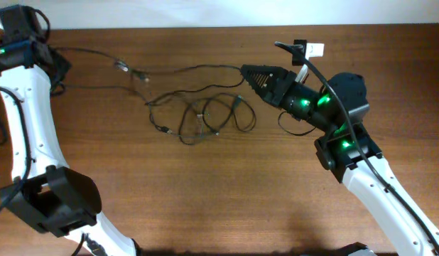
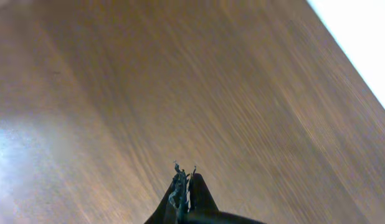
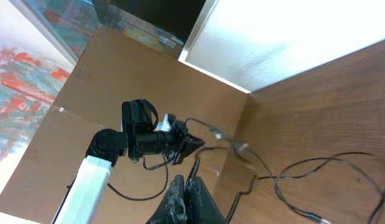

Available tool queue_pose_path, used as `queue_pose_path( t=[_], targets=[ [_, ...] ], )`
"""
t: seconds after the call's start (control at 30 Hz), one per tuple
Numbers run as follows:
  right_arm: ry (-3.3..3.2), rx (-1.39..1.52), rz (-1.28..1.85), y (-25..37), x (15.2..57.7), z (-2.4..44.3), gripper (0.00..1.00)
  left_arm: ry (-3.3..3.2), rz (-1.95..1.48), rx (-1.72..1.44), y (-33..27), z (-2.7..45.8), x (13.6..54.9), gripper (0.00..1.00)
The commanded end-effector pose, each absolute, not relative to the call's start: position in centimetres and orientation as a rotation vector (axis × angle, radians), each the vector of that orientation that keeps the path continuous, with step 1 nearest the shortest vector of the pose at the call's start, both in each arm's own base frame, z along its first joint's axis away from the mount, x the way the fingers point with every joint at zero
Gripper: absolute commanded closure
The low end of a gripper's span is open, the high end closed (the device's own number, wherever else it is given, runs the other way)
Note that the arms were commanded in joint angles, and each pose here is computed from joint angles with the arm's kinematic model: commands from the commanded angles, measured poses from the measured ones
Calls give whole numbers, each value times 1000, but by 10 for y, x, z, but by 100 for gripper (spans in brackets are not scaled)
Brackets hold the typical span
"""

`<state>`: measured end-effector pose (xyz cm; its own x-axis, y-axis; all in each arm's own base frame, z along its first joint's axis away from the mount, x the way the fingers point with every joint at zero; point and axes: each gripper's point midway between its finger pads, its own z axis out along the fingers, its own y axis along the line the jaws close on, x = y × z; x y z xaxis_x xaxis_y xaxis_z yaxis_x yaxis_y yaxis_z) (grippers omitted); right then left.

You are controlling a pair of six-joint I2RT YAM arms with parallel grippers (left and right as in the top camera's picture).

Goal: Untangle cables

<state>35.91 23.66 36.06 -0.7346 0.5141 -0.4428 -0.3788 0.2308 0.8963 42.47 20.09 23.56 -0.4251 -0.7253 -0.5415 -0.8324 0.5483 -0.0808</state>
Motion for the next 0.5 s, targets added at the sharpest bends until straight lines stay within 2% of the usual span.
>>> queue_pose_path(
  t=[0.0,0.17,0.3,0.47],
  targets=[
    [1766,147,1574,226,366,367,96,2159,386,-1367,233,241,411,99],
    [1737,250,1525,185,387,367,96,2137,401,-1408,248,241,402,98],
    [1685,389,1438,108,410,366,96,2136,401,-1409,249,241,402,98],
    [1615,550,1304,7,418,363,96,2136,401,-1409,249,241,402,97]
  ],
)
